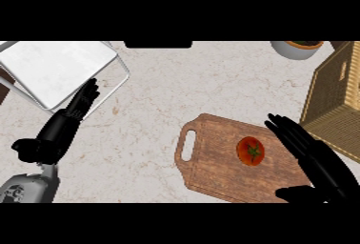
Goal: Pick the tomato from the cutting board and place it in the basket
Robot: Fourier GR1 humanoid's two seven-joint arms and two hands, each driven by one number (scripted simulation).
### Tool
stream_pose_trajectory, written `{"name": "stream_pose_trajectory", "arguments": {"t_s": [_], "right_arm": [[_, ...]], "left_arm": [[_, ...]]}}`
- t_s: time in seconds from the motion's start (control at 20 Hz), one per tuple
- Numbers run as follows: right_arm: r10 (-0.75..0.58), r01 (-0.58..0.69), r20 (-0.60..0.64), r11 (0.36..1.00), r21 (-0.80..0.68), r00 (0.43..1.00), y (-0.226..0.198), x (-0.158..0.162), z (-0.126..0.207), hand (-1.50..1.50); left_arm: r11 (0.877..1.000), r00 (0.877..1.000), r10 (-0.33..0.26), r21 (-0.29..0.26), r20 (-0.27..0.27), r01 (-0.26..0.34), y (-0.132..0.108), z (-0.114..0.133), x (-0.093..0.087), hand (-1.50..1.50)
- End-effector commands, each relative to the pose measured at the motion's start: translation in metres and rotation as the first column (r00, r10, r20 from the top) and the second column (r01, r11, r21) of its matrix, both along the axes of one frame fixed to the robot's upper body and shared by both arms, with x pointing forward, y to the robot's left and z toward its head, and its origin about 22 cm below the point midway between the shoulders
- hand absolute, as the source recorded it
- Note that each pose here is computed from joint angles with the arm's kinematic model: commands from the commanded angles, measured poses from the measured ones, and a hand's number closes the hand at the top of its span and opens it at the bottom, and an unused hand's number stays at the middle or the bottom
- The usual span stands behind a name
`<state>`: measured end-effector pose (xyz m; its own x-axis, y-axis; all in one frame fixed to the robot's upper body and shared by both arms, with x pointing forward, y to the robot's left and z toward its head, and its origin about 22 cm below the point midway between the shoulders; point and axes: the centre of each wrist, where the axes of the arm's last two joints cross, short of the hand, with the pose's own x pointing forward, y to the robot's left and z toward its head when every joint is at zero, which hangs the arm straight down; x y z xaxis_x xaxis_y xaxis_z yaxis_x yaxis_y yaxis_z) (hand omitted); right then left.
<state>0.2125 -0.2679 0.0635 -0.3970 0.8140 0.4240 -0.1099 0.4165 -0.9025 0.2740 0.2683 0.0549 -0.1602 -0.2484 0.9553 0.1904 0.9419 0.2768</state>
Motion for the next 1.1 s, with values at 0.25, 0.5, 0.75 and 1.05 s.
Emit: {"name": "stream_pose_trajectory", "arguments": {"t_s": [0.25, 0.5, 0.75, 1.05], "right_arm": [[0.056, -0.057, 0.009, 0.997, 0.053, 0.998, 0.005, -0.013, -0.014, -1.5], [0.032, -0.032, -0.01, 0.999, -0.012, 0.999, 0.015, -0.014, 0.0, -1.5], [0.009, -0.01, -0.022, 0.999, -0.049, 1.0, 0.017, -0.029, -0.013, -1.5], [0.012, -0.013, -0.009, 0.998, -0.062, 1.0, 0.033, 0.007, -0.021, -1.5]], "left_arm": [[1.0, 1.0, -0.001, -0.011, -0.005, 0.001, 0.007, -0.001, 0.011, 0.0], [1.0, 1.0, -0.003, 0.002, -0.001, 0.003, 0.004, 0.006, 0.002, 0.0], [1.0, 1.0, 0.003, -0.002, 0.003, -0.003, -0.005, -0.001, 0.004, 0.0], [1.0, 1.0, 0.004, -0.017, -0.012, -0.004, 0.003, 0.015, -0.008, 0.0]]}}
